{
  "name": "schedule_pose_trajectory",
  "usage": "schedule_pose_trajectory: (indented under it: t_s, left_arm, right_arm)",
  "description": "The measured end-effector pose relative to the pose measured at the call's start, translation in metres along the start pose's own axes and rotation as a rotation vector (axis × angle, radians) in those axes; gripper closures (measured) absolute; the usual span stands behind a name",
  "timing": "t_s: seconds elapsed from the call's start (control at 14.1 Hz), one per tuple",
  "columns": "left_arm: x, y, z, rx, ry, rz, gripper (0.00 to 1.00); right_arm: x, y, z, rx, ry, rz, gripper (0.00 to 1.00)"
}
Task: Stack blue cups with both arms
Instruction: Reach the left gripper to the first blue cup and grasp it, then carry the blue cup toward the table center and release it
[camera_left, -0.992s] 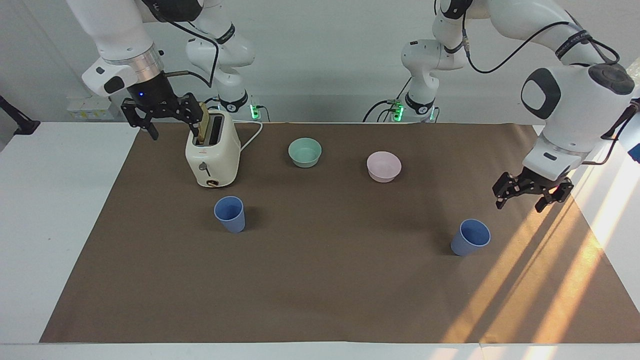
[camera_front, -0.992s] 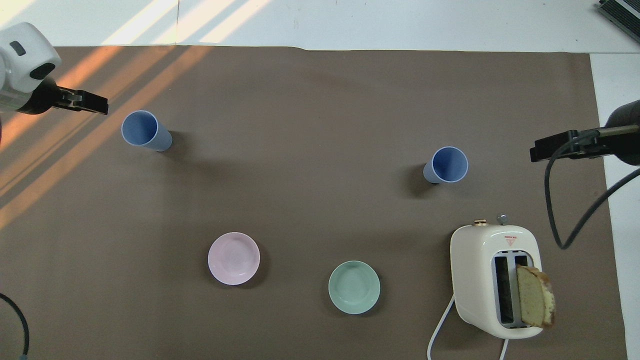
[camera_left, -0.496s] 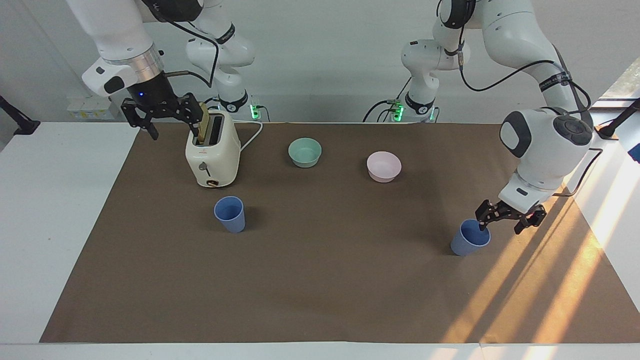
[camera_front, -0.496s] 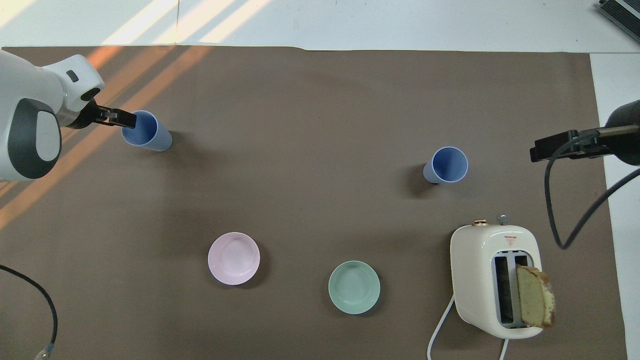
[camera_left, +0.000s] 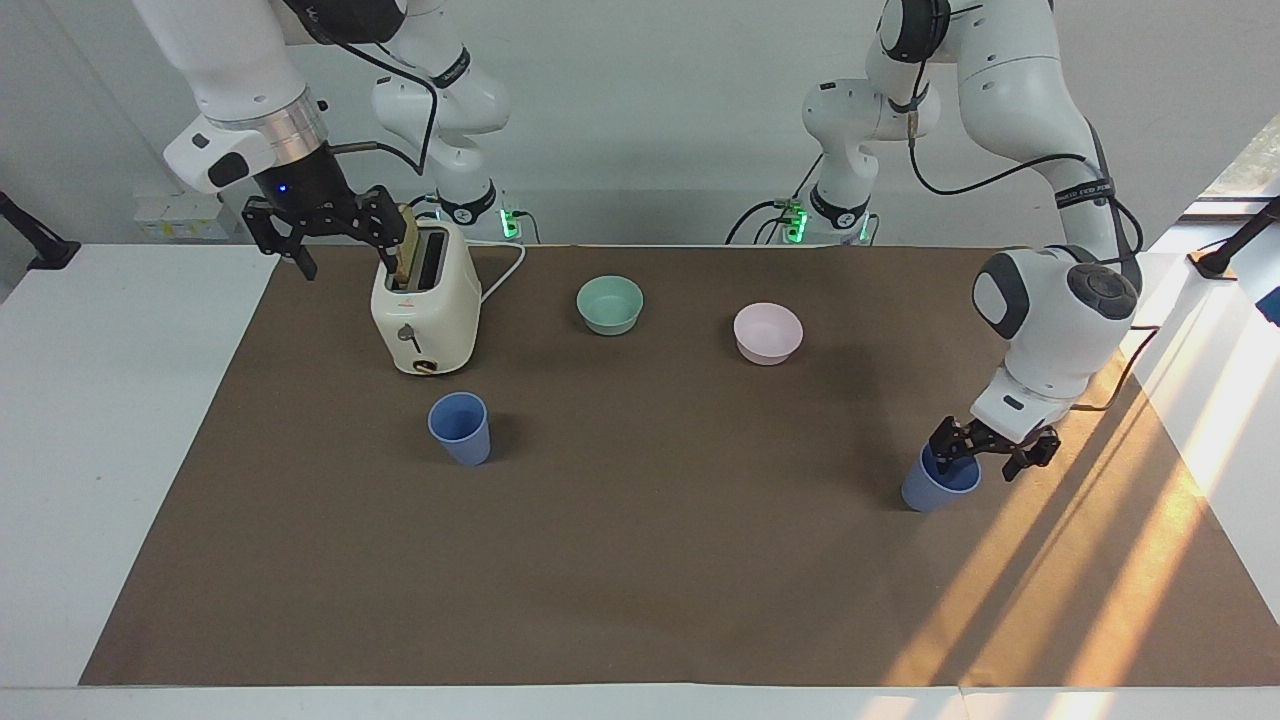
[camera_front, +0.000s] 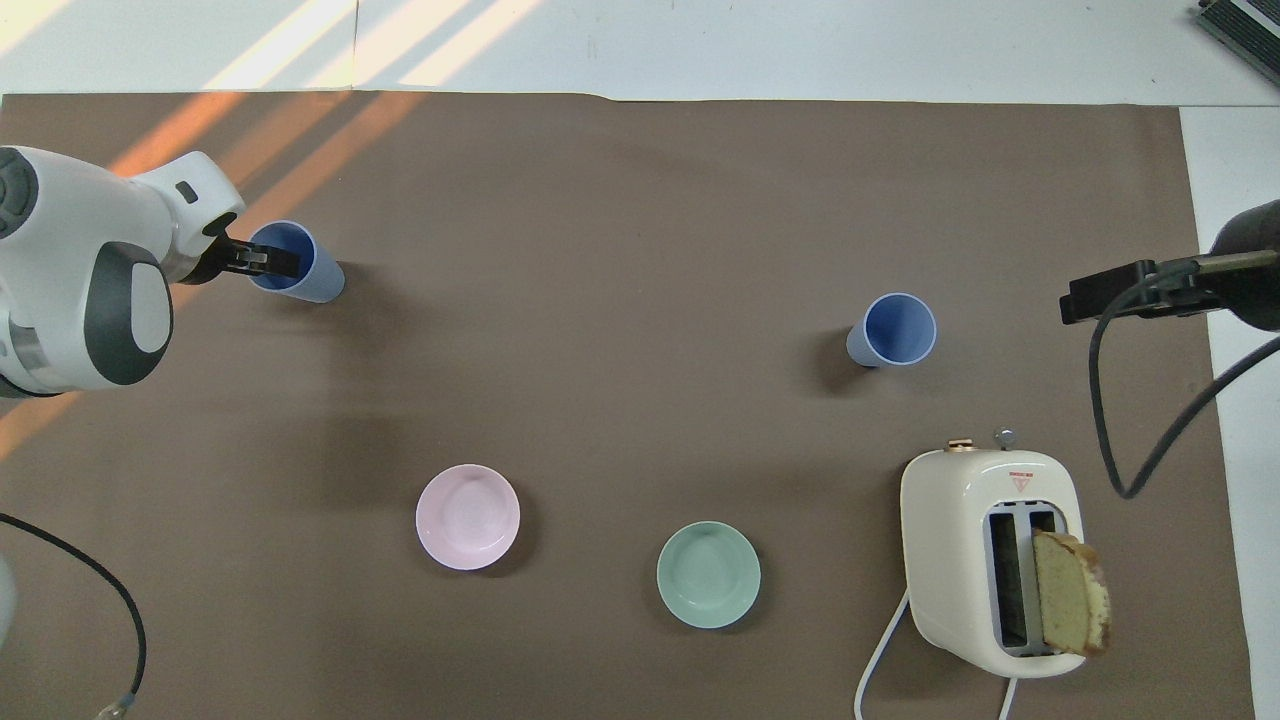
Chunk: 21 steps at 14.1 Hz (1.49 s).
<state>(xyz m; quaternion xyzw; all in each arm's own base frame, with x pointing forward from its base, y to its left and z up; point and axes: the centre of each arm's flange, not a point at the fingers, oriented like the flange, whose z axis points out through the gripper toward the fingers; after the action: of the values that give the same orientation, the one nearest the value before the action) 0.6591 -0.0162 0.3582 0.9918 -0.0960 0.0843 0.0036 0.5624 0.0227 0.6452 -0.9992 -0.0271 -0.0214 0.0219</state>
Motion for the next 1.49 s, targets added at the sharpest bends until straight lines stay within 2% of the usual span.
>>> schedule_pose_trajectory:
  t_s: [0.07, 0.14, 0.35, 0.57, 0.64, 0.85, 1.06, 1.28, 1.49]
  left_arm:
    - [-0.001, 0.001, 0.001, -0.001, 0.0, 0.002, 0.07]
    - [-0.001, 0.002, 0.002, -0.002, 0.0, 0.003, 0.13]
    - [-0.001, 0.005, 0.002, -0.005, -0.007, 0.005, 0.54]
    - [0.001, 0.011, -0.004, -0.01, 0.001, 0.013, 0.9]
    - [0.004, 0.021, -0.012, -0.013, 0.008, 0.029, 0.96]
    - [0.01, 0.075, -0.037, -0.029, 0.019, 0.069, 0.96]
    - [0.01, 0.164, -0.044, -0.057, 0.023, 0.026, 0.96]
    - [-0.004, 0.266, -0.046, -0.092, 0.031, -0.026, 0.96]
    - [-0.023, 0.334, -0.048, -0.116, 0.032, -0.019, 0.96]
  right_arm:
    - [0.0, 0.0, 0.0, 0.0, 0.0, 0.0, 0.0]
    - [0.0, 0.0, 0.0, 0.0, 0.0, 0.0, 0.0]
    - [0.0, 0.0, 0.0, 0.0, 0.0, 0.0, 0.0]
    - [0.0, 0.0, 0.0, 0.0, 0.0, 0.0, 0.0]
    - [0.0, 0.0, 0.0, 0.0, 0.0, 0.0, 0.0]
    - [0.0, 0.0, 0.0, 0.0, 0.0, 0.0, 0.0]
    - [0.0, 0.0, 0.0, 0.0, 0.0, 0.0, 0.0]
    - [0.0, 0.0, 0.0, 0.0, 0.0, 0.0, 0.0]
    - [0.0, 0.0, 0.0, 0.0, 0.0, 0.0, 0.0]
